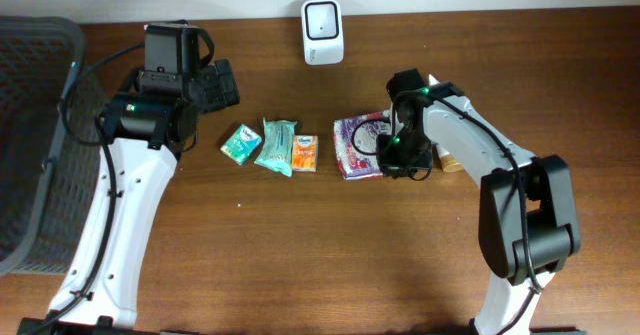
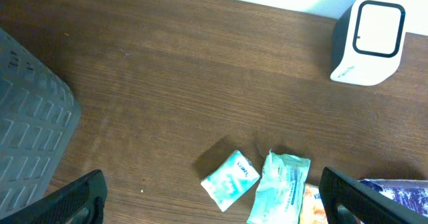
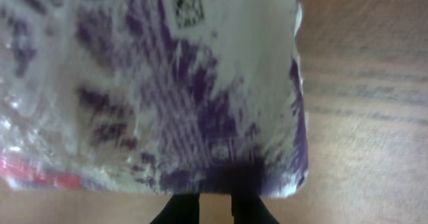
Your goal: Scan the item barcode
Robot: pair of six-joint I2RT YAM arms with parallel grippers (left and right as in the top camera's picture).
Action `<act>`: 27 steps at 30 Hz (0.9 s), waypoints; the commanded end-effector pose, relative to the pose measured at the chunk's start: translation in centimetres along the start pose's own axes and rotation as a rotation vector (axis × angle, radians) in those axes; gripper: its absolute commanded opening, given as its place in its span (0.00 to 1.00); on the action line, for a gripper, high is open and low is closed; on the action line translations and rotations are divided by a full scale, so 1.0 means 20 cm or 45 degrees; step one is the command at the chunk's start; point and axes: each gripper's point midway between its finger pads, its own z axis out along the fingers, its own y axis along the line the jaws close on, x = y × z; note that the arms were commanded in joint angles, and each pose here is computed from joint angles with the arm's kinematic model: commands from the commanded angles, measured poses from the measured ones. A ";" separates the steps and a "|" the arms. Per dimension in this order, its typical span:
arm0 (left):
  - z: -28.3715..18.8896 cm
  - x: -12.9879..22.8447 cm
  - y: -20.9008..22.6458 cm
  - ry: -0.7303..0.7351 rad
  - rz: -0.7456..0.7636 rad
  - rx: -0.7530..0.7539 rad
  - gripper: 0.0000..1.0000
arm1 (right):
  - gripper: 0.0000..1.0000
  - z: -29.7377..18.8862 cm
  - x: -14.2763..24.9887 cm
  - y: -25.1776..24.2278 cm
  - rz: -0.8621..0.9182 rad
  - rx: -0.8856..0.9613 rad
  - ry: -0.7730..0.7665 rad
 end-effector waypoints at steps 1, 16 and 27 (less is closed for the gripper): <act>-0.01 -0.01 0.02 -0.013 0.011 -0.013 0.99 | 0.17 -0.01 -0.16 -0.07 0.078 0.100 -0.187; -0.01 -0.01 0.02 -0.013 0.011 -0.013 0.99 | 0.82 0.00 -0.27 0.18 0.536 -0.454 -0.165; -0.01 -0.01 0.02 -0.013 0.011 -0.013 0.99 | 0.04 -0.33 -0.22 0.22 -0.532 -0.365 -0.346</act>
